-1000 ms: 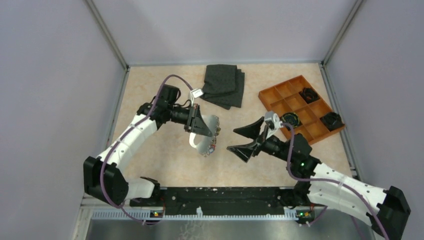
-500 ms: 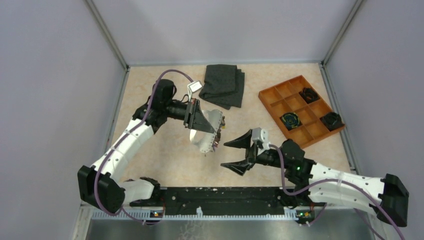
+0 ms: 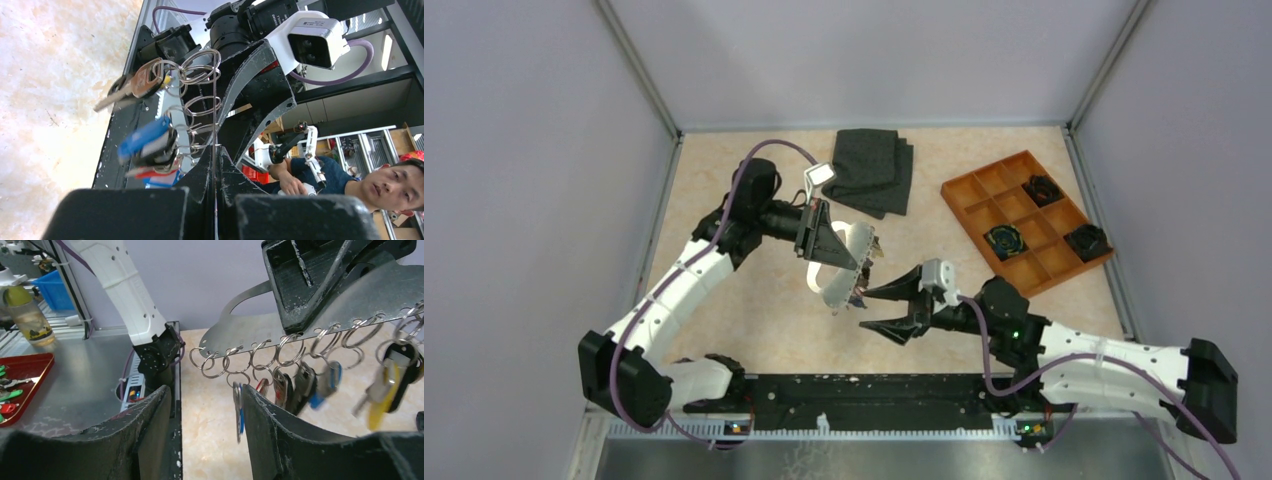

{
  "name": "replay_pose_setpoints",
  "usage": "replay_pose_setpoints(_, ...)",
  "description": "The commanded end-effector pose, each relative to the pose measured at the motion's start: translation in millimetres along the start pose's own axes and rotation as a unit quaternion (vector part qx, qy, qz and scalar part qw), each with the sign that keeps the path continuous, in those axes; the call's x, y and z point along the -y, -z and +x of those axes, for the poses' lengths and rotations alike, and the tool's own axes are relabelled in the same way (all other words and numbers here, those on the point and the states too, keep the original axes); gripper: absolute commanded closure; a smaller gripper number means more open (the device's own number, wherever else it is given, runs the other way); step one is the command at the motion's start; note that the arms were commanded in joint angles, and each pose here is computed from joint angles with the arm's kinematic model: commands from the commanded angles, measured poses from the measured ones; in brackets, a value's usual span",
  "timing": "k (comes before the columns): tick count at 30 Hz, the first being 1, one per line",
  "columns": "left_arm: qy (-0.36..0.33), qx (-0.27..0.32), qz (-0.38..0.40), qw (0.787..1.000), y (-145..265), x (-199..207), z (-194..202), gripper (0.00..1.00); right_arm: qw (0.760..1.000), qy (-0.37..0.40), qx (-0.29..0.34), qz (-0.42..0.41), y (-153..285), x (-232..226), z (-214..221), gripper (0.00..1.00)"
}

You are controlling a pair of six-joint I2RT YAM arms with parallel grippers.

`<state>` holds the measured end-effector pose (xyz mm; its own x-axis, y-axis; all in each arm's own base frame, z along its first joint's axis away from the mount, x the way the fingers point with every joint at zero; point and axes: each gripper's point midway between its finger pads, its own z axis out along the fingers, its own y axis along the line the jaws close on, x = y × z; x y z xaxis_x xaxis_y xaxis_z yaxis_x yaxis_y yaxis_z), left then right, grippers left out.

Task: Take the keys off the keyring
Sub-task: Remove the key from the keyring.

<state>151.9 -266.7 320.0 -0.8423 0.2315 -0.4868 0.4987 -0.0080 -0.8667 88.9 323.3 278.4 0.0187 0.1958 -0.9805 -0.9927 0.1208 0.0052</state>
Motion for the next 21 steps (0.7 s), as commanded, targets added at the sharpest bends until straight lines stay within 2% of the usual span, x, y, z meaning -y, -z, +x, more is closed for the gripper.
replay_pose_setpoints(1,-0.047,0.002,0.021,0.999,2,30,-6,1.00,0.999,0.022,0.037,-0.016,-8,-7,-29,0.47)
replay_pose_setpoints(15,-0.051,0.002,0.023,0.998,-1,35,-6,1.00,0.999,0.012,0.026,-0.018,-17,-6,-17,0.58)
replay_pose_setpoints(21,-0.053,0.002,0.024,0.998,-1,39,-6,1.00,1.000,0.013,0.024,-0.011,-18,-3,-15,0.58)
